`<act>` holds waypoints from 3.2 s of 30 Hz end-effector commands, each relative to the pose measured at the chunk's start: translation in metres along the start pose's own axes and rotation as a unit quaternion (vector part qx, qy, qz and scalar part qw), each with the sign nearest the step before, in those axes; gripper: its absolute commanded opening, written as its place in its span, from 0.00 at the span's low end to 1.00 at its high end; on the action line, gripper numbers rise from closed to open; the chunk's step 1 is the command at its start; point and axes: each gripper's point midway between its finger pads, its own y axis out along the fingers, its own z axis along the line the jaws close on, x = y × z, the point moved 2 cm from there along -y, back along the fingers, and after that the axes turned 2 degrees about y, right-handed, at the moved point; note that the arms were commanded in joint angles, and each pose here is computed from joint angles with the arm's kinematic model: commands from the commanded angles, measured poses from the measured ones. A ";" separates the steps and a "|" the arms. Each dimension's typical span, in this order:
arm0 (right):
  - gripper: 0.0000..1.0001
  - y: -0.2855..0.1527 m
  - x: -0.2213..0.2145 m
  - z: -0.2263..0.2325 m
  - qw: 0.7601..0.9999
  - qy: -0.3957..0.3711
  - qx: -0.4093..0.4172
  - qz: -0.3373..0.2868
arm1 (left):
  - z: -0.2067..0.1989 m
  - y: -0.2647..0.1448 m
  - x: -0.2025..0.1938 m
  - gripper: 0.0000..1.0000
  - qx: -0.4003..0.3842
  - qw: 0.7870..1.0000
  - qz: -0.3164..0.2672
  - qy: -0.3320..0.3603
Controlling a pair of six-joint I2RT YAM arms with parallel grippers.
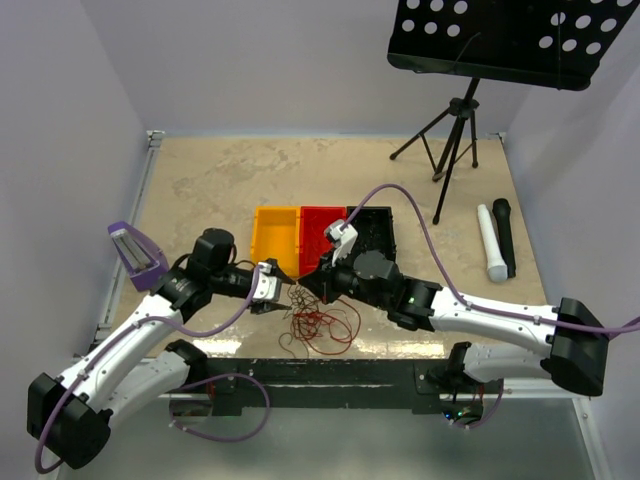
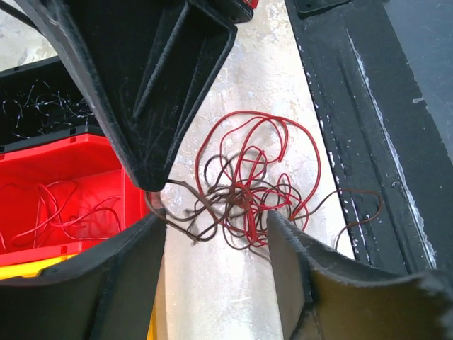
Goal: Untangle the cables
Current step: Untie the cable.
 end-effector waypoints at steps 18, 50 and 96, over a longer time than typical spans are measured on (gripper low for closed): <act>0.00 -0.015 0.024 0.016 0.999 0.004 0.024 -0.041 | 0.018 0.000 -0.011 0.43 0.040 0.998 0.026 0.028; 0.61 0.011 -0.105 -0.031 0.996 0.051 -0.038 0.069 | -0.030 -0.005 -0.135 0.63 -0.152 0.883 0.151 0.418; 0.52 0.015 -0.186 -0.089 0.968 0.101 -0.170 0.156 | 0.093 -0.105 0.122 0.00 0.281 0.843 0.074 0.453</act>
